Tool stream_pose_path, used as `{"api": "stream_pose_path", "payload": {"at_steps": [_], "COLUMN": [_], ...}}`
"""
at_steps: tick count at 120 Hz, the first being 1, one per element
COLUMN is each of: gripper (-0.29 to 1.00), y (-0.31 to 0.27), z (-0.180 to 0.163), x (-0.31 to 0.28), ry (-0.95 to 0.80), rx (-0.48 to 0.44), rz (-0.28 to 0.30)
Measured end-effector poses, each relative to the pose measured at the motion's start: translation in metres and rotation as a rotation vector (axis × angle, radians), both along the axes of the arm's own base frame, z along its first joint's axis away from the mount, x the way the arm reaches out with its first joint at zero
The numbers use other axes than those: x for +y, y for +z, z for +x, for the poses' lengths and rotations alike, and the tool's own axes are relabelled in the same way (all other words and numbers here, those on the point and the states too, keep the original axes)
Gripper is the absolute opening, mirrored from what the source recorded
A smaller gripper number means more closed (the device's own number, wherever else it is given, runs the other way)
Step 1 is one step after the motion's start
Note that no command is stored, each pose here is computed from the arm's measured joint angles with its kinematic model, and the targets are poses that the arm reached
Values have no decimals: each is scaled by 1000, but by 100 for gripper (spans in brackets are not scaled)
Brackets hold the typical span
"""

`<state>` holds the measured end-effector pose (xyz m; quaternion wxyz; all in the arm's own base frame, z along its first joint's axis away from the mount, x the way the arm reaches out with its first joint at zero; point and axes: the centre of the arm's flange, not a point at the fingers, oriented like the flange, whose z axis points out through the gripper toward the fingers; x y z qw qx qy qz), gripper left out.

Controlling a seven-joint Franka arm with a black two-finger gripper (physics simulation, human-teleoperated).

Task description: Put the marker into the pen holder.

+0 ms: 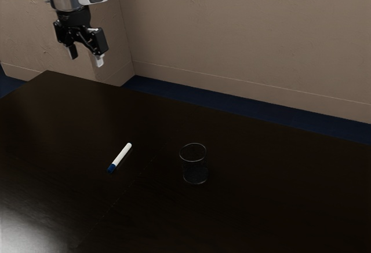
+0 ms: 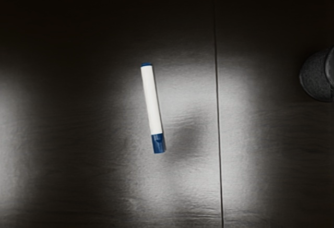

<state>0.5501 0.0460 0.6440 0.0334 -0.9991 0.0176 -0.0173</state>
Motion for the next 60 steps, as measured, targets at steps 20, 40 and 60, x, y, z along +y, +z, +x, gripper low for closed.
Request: {"api": "stream_pose_path", "payload": {"at_steps": [20,40,60], "gripper": [70,70,70], "y": [0,0,8], "z": [0,1,-7], "x": [-5,-9,-14], "ry": [-8,-16,-5], "rx": [0,0,-8], "rz": [0,-1,-1]}}
